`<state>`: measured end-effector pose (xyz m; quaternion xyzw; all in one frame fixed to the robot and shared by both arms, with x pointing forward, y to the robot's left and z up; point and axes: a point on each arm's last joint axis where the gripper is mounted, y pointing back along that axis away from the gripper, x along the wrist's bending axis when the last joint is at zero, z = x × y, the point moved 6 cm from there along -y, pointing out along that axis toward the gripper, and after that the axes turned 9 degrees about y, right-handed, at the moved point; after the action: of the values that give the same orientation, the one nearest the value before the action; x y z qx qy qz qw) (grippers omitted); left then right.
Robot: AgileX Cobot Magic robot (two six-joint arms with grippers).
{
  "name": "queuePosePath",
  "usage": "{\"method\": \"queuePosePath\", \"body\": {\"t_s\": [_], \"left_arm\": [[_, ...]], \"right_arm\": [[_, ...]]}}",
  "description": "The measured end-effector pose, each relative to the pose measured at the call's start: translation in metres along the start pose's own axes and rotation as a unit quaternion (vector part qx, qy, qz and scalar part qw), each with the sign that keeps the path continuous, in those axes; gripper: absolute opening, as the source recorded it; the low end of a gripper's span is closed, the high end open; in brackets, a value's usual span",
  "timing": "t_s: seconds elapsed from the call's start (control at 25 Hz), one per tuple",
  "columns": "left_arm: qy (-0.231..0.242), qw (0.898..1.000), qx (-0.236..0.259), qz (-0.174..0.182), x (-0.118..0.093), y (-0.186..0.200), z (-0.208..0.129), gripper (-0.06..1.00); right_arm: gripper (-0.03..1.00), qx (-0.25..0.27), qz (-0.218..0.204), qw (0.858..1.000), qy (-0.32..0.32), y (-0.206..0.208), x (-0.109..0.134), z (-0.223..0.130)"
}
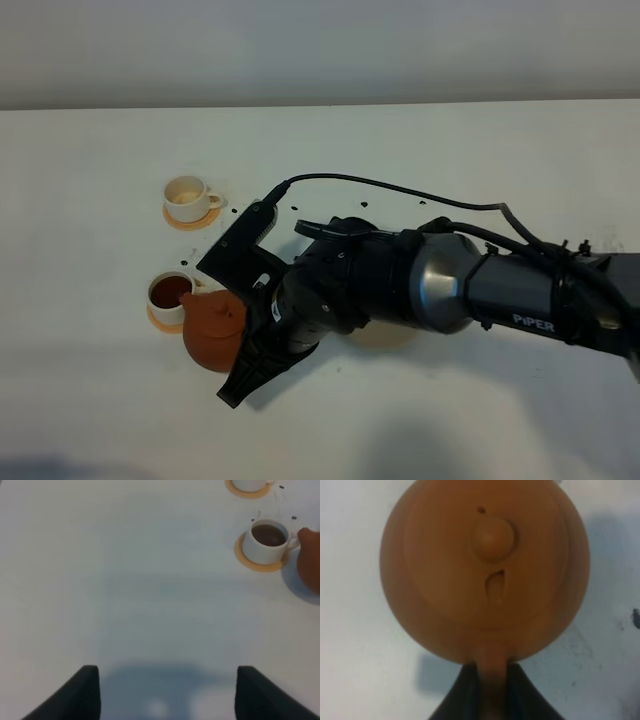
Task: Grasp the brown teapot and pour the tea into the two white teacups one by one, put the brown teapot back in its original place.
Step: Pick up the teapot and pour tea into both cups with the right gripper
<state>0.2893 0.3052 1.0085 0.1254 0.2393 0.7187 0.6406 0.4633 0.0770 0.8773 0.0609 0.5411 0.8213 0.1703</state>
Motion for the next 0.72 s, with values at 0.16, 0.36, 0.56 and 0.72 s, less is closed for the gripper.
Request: {"method": "queuePosePath", "body": {"t_s": [0.16, 0.36, 0.56, 0.72], "left_arm": [[0.0, 1.0, 0.0, 0.0, 0.0, 0.0, 0.0, 0.55], [0.0, 1.0, 0.0, 0.0, 0.0, 0.0, 0.0, 0.55], [0.0, 1.0, 0.0, 0.0, 0.0, 0.0, 0.0, 0.55], [0.0, 1.0, 0.0, 0.0, 0.0, 0.0, 0.0, 0.55]], "right_arm": [[0.1, -0.002, 0.0, 1.0, 0.0, -0.006, 0.001, -0.006], [0.1, 0.001, 0.002, 1.0, -0.003, -0.008, 0.002, -0.009], [0.1, 0.004, 0.004, 1.0, -0.007, -0.012, 0.003, -0.011], [0.1, 0.006, 0.004, 1.0, -0.005, -0.01, 0.002, -0.008]]}}
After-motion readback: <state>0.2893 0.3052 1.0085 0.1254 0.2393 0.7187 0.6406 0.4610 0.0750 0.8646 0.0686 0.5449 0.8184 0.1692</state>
